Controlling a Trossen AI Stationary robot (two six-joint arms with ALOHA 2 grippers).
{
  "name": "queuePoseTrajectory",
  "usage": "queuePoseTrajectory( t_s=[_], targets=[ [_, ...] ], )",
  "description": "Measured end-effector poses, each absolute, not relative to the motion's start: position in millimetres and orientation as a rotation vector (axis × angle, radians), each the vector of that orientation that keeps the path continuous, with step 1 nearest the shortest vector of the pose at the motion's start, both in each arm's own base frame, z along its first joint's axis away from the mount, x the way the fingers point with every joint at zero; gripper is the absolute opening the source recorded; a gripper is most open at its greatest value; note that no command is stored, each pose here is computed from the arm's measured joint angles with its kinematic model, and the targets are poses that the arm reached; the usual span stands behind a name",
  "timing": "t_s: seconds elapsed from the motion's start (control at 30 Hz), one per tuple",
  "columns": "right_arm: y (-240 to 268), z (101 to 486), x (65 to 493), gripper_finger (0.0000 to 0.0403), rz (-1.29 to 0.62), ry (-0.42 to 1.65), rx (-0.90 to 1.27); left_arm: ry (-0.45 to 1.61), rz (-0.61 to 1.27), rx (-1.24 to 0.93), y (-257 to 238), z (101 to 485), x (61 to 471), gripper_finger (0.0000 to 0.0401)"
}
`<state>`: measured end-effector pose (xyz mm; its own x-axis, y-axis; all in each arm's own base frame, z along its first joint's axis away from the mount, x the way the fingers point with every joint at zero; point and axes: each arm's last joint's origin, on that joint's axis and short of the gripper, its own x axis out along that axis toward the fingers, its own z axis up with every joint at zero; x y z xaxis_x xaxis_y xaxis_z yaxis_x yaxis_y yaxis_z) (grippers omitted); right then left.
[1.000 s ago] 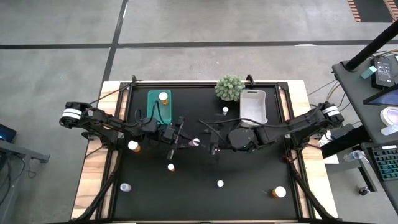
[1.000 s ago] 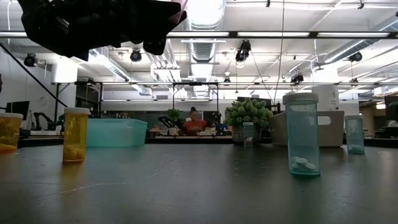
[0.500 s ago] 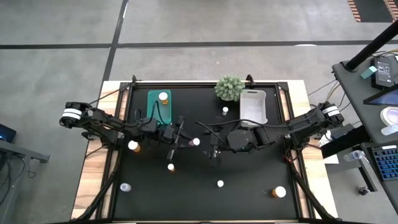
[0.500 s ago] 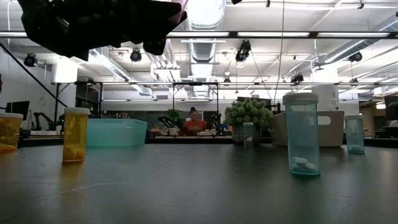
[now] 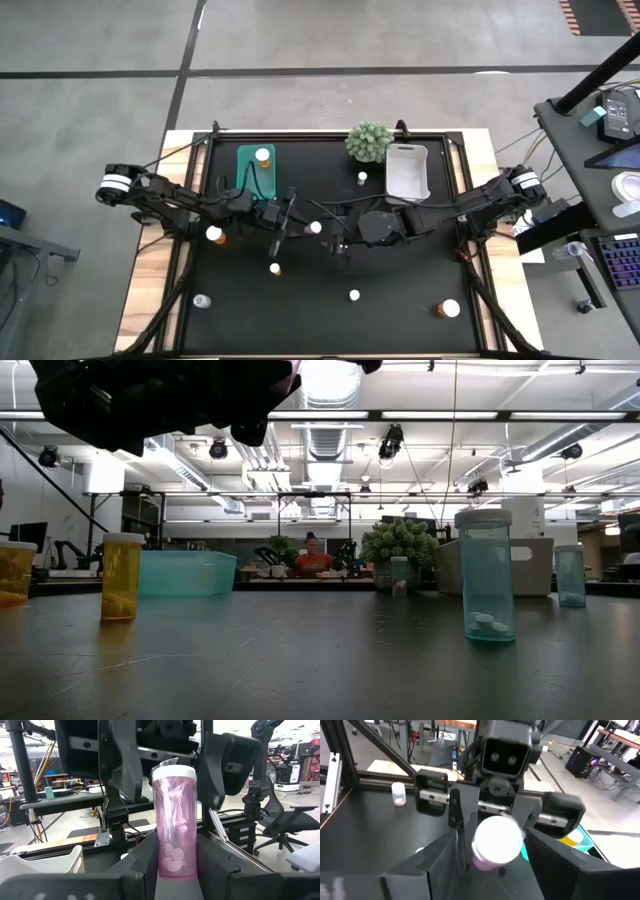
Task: Pick and place medicine bottles into bin by pill shape (circle, oval)
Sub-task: Put the pink tablet bottle into the white bin
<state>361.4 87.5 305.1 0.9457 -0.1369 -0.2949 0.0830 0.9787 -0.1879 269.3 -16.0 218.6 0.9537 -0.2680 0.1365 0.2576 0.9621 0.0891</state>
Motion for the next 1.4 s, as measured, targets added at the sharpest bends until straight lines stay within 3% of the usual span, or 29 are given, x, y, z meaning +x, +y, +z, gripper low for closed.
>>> queuePoseTrajectory(
  t_s=[0.23,0.57,0.77,1.2,1.4],
  targets=[
    [87.6,310.3,362.1,0.0194,-0.113,0.301,-0.182,-0.145,-0.267,0.069,-16.0,218.1,269.2,0.0091],
    [85.5,310.1,362.4,0.0107,-0.119,0.310,-0.195,-0.145,-0.267,0.068,-16.0,218.1,269.1,0.0091],
    [84.4,310.1,362.4,0.0101,-0.121,0.311,-0.195,-0.144,-0.267,0.064,-16.0,218.1,269.1,0.0093],
    [67.3,302.9,360.0,0.0106,-0.157,0.433,-0.142,-0.053,-0.258,0.067,-15.2,209.1,268.7,0.0225],
    [37.9,300.8,347.4,0.0108,-0.250,0.579,-0.125,-0.013,-0.226,0.066,-7.9,205.3,268.6,0.0248]
  ],
)
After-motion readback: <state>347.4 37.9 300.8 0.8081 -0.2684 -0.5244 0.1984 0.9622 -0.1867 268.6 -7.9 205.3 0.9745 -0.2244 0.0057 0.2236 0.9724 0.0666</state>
